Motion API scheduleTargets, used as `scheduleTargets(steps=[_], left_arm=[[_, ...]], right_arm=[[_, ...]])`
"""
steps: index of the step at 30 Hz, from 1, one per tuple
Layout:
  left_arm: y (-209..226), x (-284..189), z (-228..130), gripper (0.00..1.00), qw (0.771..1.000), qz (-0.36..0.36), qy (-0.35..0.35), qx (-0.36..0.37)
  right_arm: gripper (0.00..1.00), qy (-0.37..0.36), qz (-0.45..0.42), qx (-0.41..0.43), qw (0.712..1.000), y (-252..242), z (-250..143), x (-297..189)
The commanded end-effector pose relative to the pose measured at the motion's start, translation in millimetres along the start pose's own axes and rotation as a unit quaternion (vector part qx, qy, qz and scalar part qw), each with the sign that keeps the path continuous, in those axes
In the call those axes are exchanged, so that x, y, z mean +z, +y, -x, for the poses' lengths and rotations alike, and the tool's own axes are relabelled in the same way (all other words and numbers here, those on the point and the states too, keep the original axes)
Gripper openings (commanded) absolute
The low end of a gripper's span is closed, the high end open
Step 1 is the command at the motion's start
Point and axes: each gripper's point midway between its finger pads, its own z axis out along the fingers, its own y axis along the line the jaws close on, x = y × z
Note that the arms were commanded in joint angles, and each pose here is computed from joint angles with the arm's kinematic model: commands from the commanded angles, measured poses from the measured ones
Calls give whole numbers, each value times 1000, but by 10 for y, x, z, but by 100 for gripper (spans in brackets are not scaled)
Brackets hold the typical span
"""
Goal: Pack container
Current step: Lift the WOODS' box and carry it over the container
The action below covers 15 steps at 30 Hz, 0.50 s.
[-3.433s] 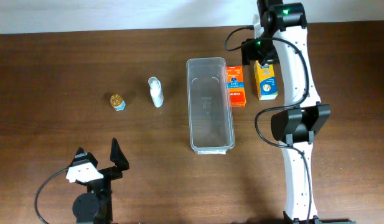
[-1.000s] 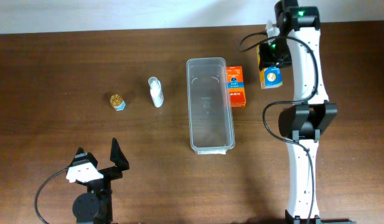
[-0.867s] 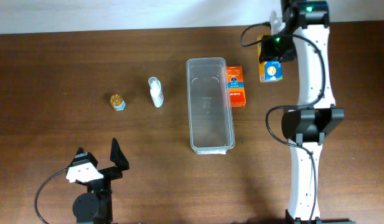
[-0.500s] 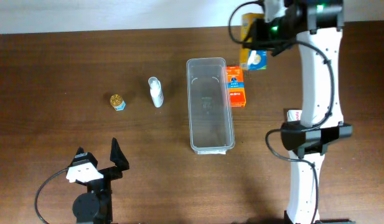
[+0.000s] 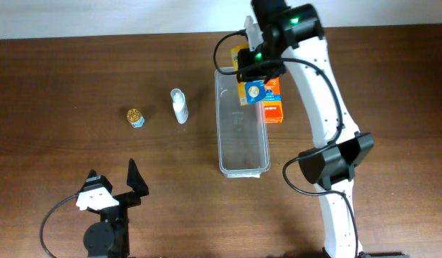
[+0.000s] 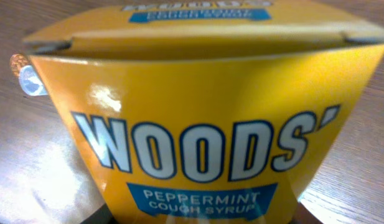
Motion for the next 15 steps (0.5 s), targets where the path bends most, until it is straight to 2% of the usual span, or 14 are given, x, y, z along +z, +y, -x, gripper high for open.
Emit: scheduleTargets(steps=[1,8,15], left_arm=[[-11,0,-17,99,1000,-4,1,-5],[-12,0,-17,99,1000,-5,1,-5],[-12,0,-17,99,1000,-5,1,-5]], right_arm=[[42,13,-12,9,1000,12,-33,196],[42,51,-19,40,998,-94,-164,631],[43,86,-26,54,995,-106,-349,844]])
